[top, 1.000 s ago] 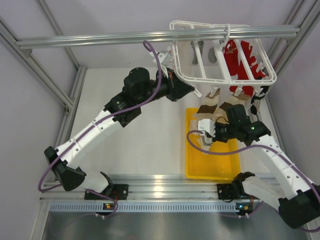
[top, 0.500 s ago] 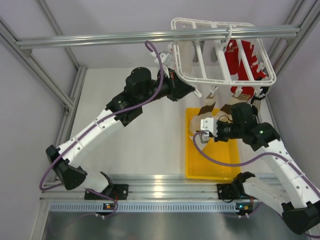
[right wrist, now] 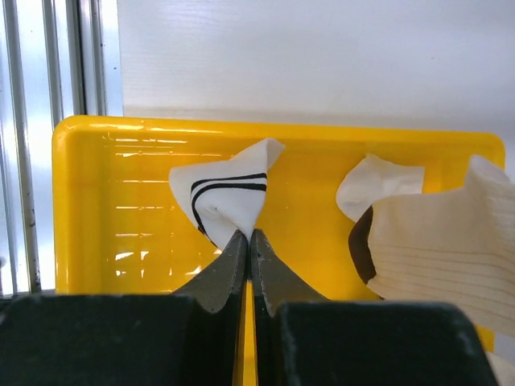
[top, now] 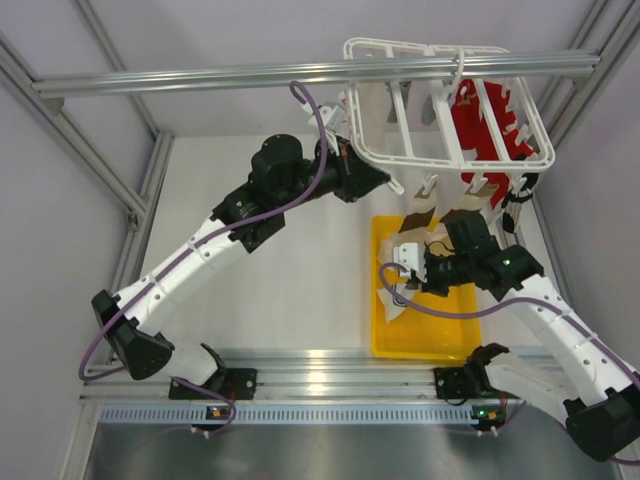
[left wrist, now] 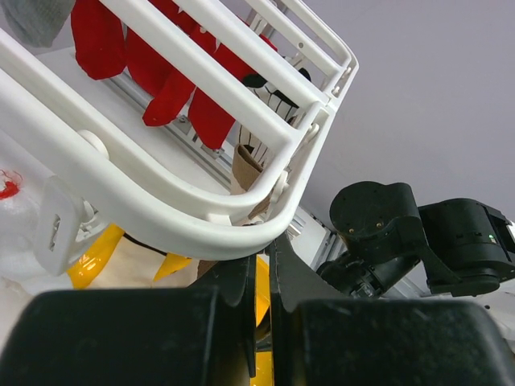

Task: Clip the socks to the hanger
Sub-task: Place the sock in the bin.

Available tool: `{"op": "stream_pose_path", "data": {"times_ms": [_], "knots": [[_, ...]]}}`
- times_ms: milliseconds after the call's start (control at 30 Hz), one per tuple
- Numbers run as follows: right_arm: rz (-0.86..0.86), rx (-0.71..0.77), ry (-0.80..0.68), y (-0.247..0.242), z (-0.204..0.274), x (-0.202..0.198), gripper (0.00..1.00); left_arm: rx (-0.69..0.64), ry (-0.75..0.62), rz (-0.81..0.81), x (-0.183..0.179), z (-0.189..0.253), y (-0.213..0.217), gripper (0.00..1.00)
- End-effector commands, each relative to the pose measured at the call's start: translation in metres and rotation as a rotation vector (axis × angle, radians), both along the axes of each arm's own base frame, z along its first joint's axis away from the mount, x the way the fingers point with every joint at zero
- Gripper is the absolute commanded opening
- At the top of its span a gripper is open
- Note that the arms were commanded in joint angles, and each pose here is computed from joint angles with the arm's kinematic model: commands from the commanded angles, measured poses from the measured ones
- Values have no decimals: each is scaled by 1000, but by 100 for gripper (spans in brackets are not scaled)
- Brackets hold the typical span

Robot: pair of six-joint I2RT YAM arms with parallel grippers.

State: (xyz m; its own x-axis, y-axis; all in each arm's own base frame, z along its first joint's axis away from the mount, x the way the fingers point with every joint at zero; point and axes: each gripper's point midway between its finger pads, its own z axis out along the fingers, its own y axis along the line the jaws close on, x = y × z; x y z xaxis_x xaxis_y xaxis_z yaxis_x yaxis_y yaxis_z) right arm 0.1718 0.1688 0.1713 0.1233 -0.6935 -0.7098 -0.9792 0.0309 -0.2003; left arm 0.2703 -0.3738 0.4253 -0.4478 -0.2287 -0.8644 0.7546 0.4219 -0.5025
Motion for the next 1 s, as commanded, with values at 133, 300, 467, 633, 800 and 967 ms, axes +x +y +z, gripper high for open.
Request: {"op": "stream_pose_path", "data": {"times_ms": [133, 300, 467, 633, 800, 967], "knots": [[-33, -72, 5, -21, -9, -8, 0, -41, -43, 15, 3, 23, 4, 0], [-103, -192, 75, -53, -48, -1, 0, -39, -39, 15, 4, 21, 5, 0], [-185, -236, 130, -81, -64, 16, 0, -36, -38, 20, 4, 20, 7, 0], [-194, -215, 123, -88, -58, 23, 0, -34, -37, 23, 6, 18, 9, 0], [-201, -122, 131, -65, -30, 32, 0, -40, -34, 20, 6, 19, 8, 0], [-185, -65, 39, -44, 10, 53, 0, -42, -40, 24, 7, 23, 9, 0]]}}
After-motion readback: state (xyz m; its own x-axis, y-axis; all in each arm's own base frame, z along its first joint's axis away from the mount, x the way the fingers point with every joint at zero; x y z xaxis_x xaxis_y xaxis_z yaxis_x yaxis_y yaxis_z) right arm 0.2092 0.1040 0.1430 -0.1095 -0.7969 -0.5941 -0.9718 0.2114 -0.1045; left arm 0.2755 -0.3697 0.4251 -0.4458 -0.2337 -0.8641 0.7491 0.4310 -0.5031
